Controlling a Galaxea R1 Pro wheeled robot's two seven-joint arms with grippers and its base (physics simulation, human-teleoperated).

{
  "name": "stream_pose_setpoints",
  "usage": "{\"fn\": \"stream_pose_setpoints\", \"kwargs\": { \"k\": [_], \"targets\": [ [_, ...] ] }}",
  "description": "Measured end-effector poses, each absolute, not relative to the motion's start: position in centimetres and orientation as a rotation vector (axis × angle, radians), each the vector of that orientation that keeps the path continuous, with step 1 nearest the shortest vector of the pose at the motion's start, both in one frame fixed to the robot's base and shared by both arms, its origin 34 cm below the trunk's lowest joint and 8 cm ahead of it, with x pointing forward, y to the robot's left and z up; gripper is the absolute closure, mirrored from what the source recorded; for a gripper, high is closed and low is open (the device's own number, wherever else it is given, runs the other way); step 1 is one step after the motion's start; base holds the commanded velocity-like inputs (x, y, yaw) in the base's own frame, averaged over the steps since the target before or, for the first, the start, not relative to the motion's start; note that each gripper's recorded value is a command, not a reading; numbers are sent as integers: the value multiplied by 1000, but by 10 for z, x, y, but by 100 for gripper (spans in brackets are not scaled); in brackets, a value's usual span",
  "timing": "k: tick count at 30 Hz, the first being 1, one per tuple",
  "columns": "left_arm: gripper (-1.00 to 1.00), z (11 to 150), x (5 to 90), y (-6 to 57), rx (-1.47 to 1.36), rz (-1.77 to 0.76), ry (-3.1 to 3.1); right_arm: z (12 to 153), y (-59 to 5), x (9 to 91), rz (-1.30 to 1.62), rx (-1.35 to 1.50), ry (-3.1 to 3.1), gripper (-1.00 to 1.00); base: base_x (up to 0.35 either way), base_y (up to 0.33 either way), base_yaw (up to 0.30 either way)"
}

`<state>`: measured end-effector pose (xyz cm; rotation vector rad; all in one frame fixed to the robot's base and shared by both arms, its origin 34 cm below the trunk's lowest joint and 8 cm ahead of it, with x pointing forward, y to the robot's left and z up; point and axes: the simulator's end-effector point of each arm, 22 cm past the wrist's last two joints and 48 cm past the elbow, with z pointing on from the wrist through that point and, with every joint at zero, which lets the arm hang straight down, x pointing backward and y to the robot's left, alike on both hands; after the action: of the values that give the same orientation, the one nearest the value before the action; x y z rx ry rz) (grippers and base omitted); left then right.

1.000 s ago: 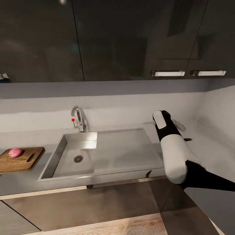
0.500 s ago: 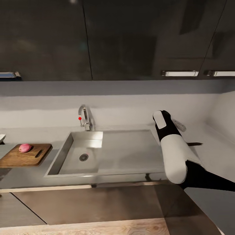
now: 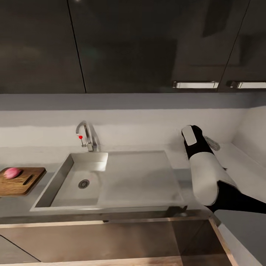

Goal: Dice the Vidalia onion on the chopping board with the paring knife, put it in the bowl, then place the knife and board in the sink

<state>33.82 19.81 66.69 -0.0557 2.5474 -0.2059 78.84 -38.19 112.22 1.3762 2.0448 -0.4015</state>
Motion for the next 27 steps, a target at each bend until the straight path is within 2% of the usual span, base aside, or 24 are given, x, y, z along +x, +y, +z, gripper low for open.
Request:
{"fn": "stream_pose_setpoints", "kwargs": {
  "k": [8, 23, 27],
  "targets": [
    [-100, 667, 338, 198, -56, -206, 2547, 1116, -385, 785, -383, 1409, 2053, -100, 68, -16, 0],
    [-100, 667, 339, 198, -56, -206, 2545, 1116, -386, 785, -388, 1404, 2056, -100, 278, -2, 0],
    [-100, 667, 339, 199, -56, -203, 2547, 1115, -386, 785, -391, 1407, 2055, -100, 72, -12, 0]
  ]
}}
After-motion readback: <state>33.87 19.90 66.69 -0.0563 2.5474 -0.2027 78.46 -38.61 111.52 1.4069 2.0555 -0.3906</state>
